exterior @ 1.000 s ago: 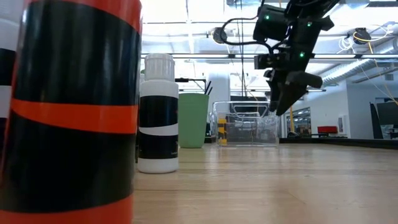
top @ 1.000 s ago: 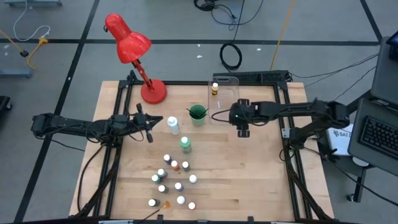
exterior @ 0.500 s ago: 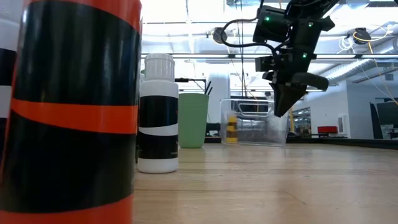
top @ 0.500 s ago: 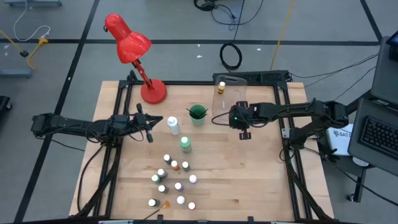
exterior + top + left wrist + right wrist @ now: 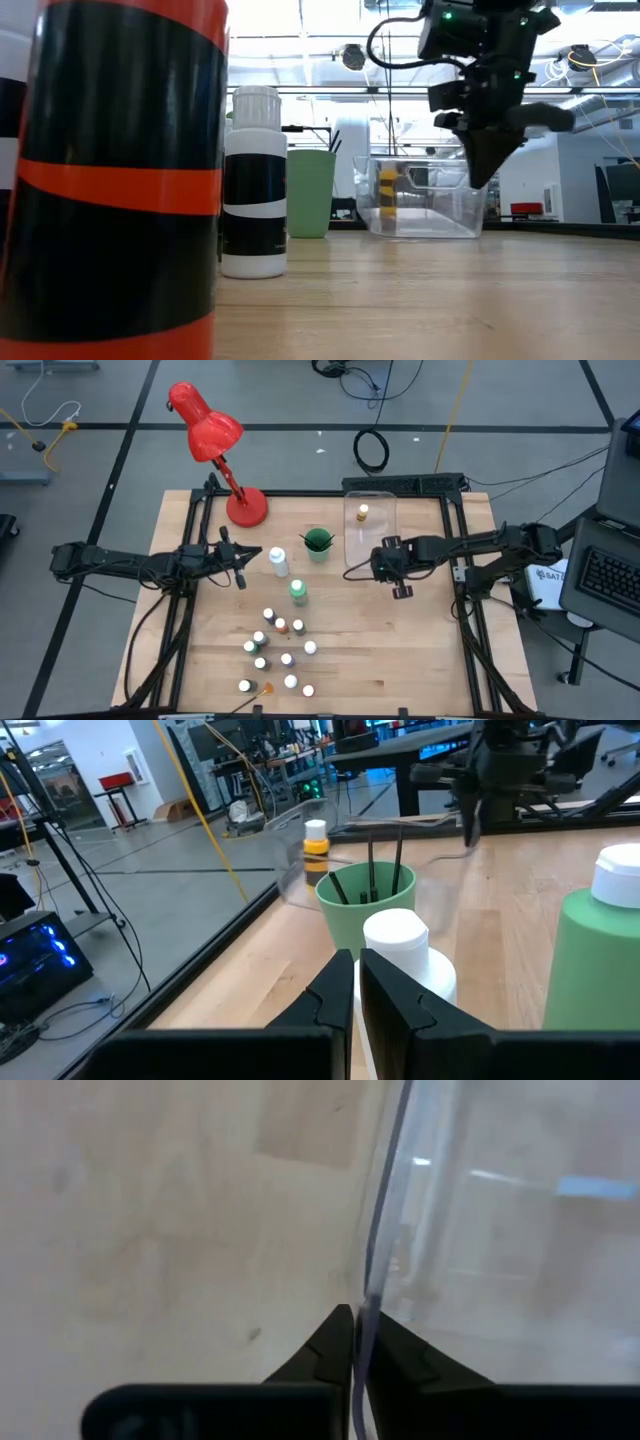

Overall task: Pick & Place Paint Supplies
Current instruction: Adjust the transparent bin, then put the white paint bottle into the transparent bin

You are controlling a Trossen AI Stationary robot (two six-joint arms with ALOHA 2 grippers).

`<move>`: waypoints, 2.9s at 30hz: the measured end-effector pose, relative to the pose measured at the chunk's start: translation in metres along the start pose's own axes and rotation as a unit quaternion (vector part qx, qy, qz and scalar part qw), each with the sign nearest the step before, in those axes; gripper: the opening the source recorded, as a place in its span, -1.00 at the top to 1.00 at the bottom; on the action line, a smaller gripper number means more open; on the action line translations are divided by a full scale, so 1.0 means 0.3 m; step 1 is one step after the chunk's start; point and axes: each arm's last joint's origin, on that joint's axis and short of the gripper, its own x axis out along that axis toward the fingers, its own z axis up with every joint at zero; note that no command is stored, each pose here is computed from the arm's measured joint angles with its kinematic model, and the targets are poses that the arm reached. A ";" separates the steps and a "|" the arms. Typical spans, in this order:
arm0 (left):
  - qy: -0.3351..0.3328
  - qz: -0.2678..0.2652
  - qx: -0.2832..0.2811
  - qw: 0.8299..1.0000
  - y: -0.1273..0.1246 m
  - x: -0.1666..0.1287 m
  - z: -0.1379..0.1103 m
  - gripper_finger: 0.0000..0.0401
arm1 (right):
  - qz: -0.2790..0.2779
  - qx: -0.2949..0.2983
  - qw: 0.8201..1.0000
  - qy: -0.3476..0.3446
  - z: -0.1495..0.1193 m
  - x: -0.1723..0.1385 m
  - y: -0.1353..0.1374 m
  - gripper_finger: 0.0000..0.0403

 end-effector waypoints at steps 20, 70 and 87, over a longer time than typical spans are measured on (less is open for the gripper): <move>-0.001 0.000 -0.002 1.000 0.000 0.000 0.001 0.87 | 0.062 0.016 0.998 0.008 0.035 -0.081 0.138 0.98; 0.012 -0.002 0.003 1.000 -0.001 0.000 -0.007 0.87 | 0.137 0.011 0.822 -0.552 0.468 0.089 0.480 -0.18; 0.020 -0.003 0.010 1.000 -0.002 0.001 -0.013 0.87 | 0.135 -0.008 0.843 -0.521 0.513 0.217 0.508 -0.18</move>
